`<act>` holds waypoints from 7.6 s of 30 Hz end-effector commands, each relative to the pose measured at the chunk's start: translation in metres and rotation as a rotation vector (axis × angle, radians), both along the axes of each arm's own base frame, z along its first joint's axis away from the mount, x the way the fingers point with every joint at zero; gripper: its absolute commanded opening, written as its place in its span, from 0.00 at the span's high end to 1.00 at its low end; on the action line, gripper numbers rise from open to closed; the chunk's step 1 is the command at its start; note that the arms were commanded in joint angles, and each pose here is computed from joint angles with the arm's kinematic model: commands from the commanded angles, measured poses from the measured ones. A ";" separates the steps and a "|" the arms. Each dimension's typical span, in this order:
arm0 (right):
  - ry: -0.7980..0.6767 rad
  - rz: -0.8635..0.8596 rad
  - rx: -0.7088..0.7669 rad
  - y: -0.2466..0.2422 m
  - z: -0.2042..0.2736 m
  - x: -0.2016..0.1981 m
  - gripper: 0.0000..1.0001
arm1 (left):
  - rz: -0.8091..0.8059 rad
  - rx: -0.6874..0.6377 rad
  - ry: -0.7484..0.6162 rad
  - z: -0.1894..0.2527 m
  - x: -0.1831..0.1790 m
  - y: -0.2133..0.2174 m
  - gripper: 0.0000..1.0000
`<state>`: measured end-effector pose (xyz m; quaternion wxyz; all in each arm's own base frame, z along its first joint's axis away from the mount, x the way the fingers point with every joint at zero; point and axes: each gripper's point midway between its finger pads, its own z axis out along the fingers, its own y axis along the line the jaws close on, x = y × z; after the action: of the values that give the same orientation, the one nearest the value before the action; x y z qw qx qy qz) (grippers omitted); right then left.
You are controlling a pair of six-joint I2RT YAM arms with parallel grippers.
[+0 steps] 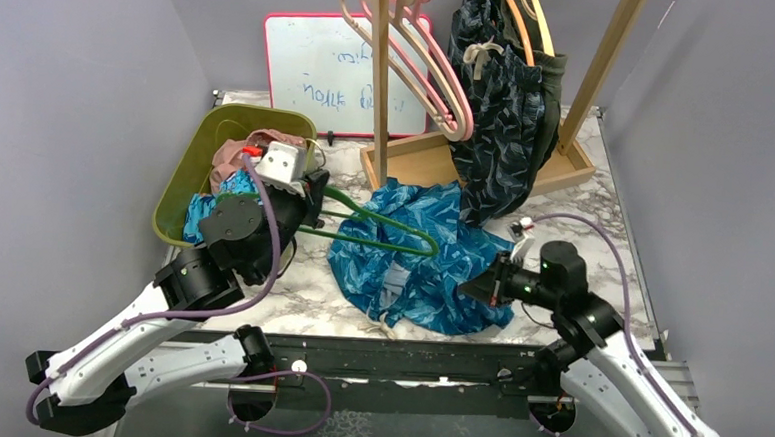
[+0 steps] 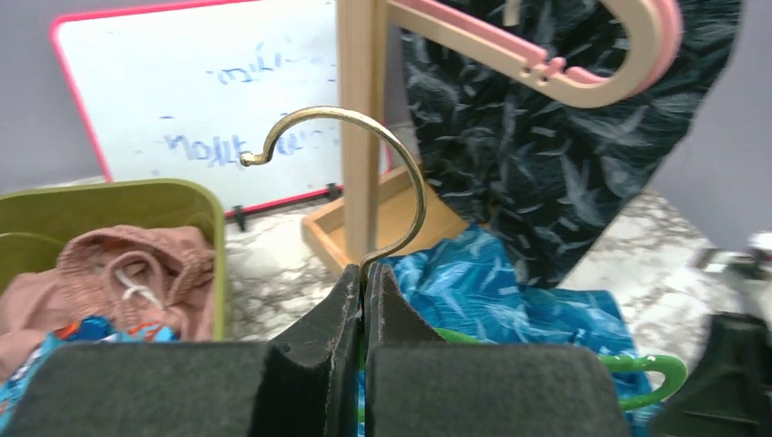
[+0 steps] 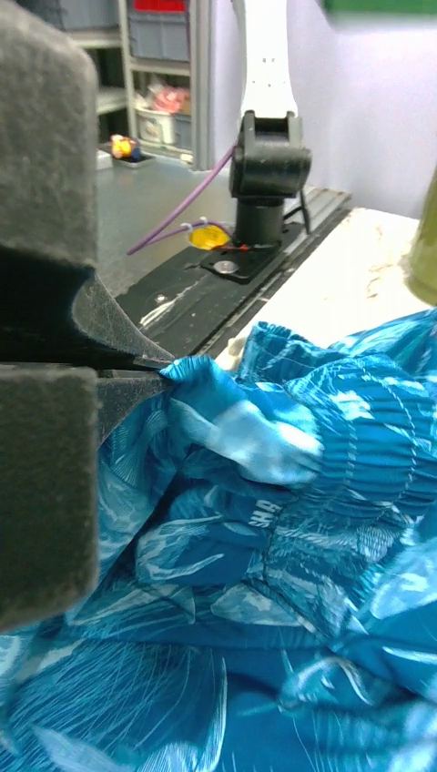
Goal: Remove the shorts from the hanger
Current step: Remove the shorts from the hanger, then place the hanger on the clothes rod, then pick up the shorts at the center of the board.
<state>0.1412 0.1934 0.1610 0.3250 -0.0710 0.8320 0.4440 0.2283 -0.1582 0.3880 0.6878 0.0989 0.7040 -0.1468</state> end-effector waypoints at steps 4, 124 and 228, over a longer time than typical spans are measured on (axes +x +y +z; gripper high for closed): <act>0.034 0.162 0.018 0.024 -0.010 0.004 0.75 | -0.321 -0.078 0.141 -0.029 -0.025 -0.067 1.00; -0.908 -0.452 -0.228 -0.062 0.297 0.121 0.99 | -0.148 -0.010 0.187 -0.160 -0.041 0.005 0.01; -0.034 -0.395 -0.027 -0.053 0.017 0.020 0.28 | -0.356 0.555 0.525 -0.333 0.017 -0.168 0.01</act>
<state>0.1636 0.1414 0.1761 0.4187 0.0818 0.8309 0.3572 0.2318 -0.3351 0.0732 0.4108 0.3674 0.8257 -0.1203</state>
